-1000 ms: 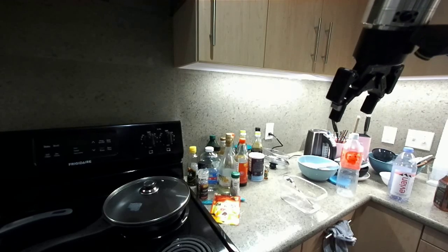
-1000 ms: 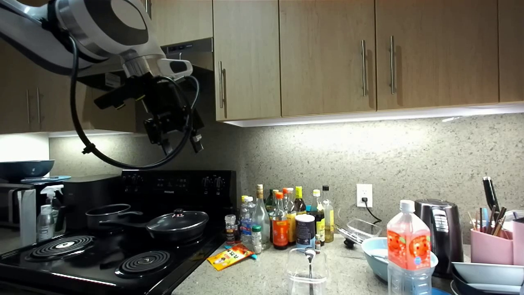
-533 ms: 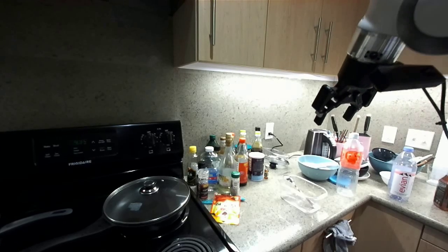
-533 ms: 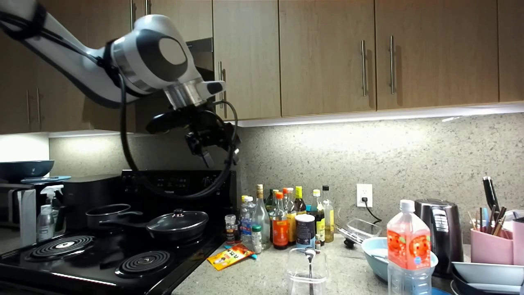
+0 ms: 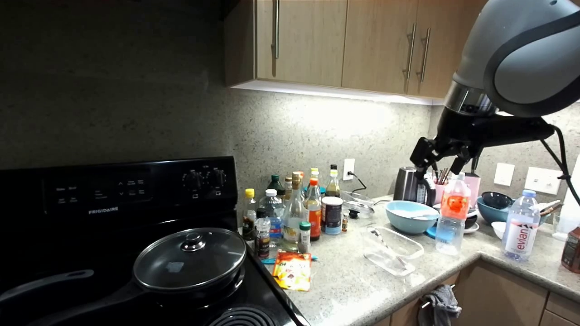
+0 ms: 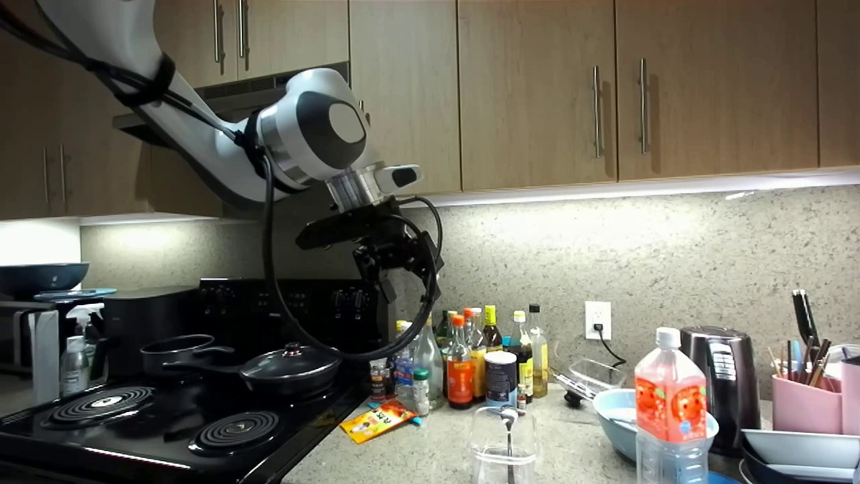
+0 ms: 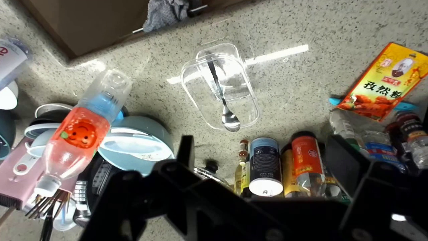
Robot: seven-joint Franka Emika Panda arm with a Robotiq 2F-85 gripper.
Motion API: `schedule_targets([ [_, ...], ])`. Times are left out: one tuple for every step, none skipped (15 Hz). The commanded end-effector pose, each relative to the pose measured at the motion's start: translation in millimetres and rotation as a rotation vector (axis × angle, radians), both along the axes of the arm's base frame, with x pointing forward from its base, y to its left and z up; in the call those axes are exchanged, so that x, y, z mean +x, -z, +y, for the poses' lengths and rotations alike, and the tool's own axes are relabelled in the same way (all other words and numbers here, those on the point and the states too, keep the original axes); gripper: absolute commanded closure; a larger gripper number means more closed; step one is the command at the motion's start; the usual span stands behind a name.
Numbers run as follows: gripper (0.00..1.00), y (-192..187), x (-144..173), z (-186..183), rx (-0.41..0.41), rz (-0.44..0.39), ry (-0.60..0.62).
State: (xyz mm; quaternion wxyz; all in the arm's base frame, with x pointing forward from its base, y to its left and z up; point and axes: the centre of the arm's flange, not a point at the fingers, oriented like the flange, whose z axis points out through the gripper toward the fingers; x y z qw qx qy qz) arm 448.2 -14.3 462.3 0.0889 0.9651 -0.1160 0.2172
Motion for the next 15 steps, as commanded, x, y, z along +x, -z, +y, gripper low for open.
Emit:
schedule_targets([
  [0.0,-2,-1,1,-0.001,-0.004,-0.002],
  [0.0,9,14,-6,0.042,0.011,0.016],
  [0.0,18,26,-12,0.048,0.014,0.012],
  [0.0,26,38,-18,0.07,0.025,0.009],
  [0.0,31,51,-24,0.089,0.028,0.029],
  [0.0,36,65,-30,0.082,0.033,0.055],
  [0.0,40,77,-35,0.091,0.04,0.069],
  [0.0,41,89,-42,0.111,0.046,0.093],
  [0.0,39,93,-45,0.115,0.065,0.118],
  [0.0,40,64,-42,0.079,0.055,0.073],
  [0.0,43,74,-46,0.085,0.059,0.083],
  [0.0,45,82,-49,0.087,0.061,0.088],
  [0.0,46,86,-50,0.089,0.062,0.089],
  [0.0,46,87,-49,0.09,0.062,0.091],
  [0.0,46,87,-49,0.091,0.062,0.093],
])
